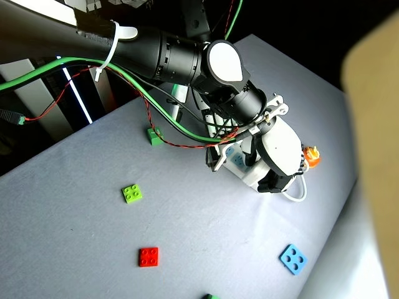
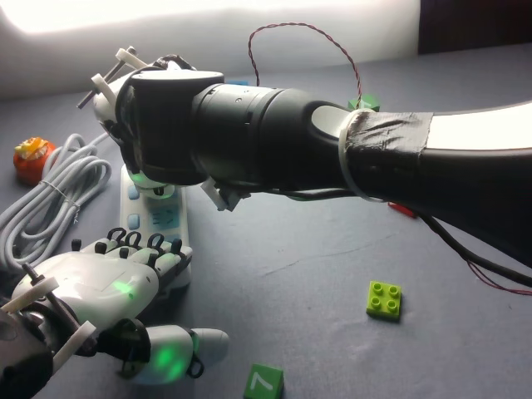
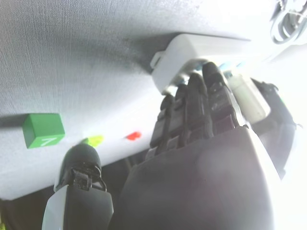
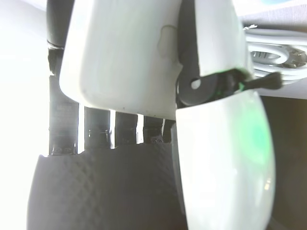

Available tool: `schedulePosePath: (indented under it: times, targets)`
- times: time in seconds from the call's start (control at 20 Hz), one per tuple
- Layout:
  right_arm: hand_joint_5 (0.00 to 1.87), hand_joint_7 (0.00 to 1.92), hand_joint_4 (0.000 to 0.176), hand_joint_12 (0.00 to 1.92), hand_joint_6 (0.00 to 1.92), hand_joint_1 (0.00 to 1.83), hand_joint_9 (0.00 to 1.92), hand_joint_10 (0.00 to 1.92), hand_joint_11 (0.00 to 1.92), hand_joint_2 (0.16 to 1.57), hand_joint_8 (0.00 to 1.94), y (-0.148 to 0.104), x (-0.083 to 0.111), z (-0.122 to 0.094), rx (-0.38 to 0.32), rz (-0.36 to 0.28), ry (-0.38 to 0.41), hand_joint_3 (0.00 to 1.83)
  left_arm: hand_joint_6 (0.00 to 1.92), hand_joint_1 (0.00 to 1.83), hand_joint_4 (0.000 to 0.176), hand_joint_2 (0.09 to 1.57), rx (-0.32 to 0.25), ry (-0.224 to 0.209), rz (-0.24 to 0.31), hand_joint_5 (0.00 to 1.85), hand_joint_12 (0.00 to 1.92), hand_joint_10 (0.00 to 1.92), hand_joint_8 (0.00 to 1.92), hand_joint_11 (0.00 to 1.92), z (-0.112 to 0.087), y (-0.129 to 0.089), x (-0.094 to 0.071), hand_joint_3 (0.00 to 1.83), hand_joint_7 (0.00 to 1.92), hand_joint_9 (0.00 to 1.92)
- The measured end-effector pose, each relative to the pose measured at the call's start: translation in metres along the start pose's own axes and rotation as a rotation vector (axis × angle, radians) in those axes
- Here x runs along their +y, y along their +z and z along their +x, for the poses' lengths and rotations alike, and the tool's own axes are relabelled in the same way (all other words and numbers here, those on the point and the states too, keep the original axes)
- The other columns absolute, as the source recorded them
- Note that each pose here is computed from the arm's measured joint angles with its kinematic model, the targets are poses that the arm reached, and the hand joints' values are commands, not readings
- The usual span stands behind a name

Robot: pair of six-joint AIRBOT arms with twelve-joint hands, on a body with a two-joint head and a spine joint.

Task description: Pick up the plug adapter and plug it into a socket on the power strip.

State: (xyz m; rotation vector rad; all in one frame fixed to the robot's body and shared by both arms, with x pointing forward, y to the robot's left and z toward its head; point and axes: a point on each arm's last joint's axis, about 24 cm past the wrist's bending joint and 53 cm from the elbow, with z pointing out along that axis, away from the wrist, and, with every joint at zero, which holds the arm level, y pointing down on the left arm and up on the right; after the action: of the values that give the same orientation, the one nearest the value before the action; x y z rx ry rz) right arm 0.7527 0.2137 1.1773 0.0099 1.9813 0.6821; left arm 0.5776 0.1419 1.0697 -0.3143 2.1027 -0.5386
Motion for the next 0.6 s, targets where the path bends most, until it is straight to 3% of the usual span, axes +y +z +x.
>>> schedulePosePath:
  times: [0.6]
  targets:
    - [0.95, 1.12, 0.0, 0.77, 0.97, 1.39, 1.07, 0.91, 0.95, 1.06, 0.73, 0.0016, 0.0008, 0.0053, 0.003, -0.017, 0.007, 0.0, 0.0, 0.0, 0.0, 1.17, 0.0, -0.001, 0.0, 0.07, 0.36, 0.0, 0.01, 0.0, 0.0, 0.0, 0.0, 0.0, 0.13, 0.13]
